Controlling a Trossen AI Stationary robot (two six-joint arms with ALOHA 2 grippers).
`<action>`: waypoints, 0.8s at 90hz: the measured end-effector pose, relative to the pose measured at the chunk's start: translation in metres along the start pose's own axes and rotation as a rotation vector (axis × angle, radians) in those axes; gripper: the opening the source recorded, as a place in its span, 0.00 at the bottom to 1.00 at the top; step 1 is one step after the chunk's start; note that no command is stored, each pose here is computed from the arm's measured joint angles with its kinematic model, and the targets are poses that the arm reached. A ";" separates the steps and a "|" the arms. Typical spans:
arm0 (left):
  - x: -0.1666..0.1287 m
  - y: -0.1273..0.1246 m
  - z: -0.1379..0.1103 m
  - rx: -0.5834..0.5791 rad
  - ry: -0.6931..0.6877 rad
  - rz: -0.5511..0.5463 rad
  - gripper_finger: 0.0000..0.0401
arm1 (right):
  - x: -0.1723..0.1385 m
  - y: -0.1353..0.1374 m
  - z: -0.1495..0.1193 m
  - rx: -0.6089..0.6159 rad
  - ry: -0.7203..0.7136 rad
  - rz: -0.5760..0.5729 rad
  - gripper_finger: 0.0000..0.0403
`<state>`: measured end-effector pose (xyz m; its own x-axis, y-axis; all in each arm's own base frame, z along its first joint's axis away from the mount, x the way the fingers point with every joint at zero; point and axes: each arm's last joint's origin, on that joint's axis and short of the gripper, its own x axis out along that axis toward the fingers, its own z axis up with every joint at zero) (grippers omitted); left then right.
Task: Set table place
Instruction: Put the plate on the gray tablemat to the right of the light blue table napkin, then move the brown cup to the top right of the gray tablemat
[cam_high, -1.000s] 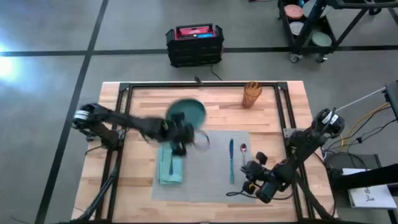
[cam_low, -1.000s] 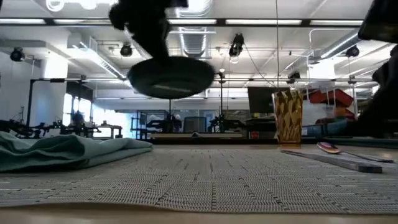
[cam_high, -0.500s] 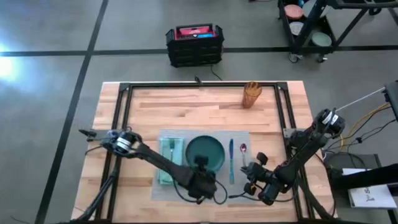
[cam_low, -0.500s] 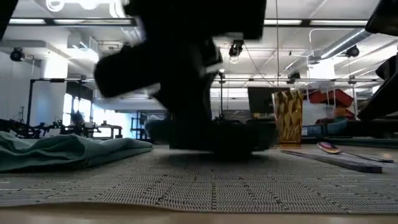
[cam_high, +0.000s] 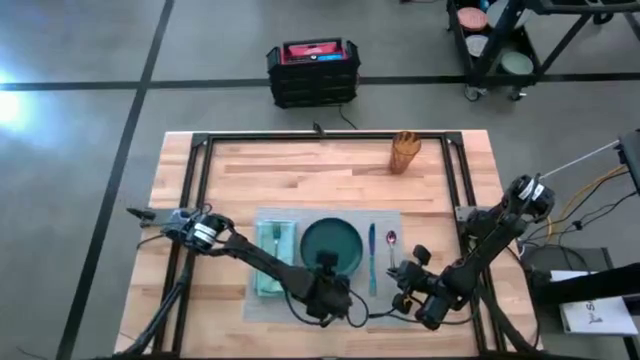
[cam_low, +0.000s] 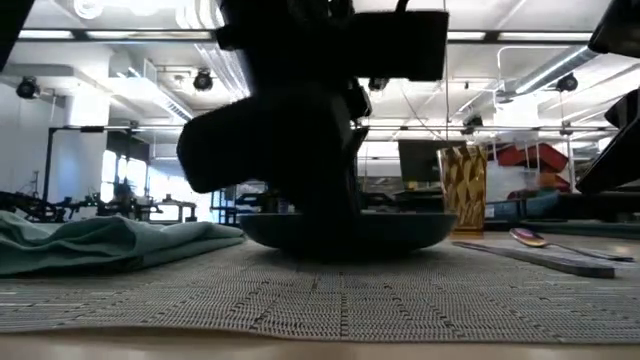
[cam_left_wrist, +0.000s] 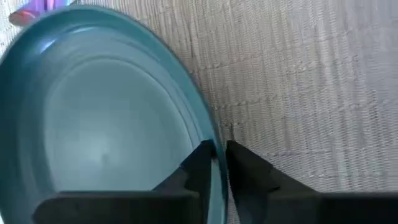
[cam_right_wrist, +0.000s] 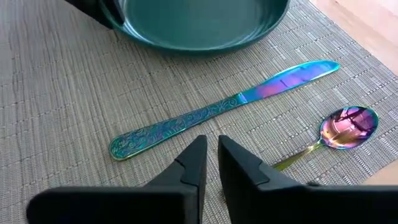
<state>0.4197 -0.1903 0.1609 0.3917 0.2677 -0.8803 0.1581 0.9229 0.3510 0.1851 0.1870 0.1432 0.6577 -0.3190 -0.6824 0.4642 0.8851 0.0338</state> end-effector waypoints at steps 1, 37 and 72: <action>0.000 0.000 0.000 0.000 0.000 0.000 0.15 | 0.000 0.000 0.000 0.000 0.000 0.000 0.08; -0.061 0.024 0.015 -0.002 -0.039 -0.051 0.59 | -0.001 0.003 0.002 0.010 0.004 0.012 0.12; -0.112 0.069 -0.048 -0.249 -0.224 0.024 0.60 | -0.006 -0.006 0.056 0.008 -0.005 -0.083 0.23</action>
<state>0.3433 -0.1429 0.2682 0.5861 0.2481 -0.7713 -0.0688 0.9638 0.2577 0.2119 0.1647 0.1877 0.6198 -0.3926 -0.6795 0.5217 0.8530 -0.0170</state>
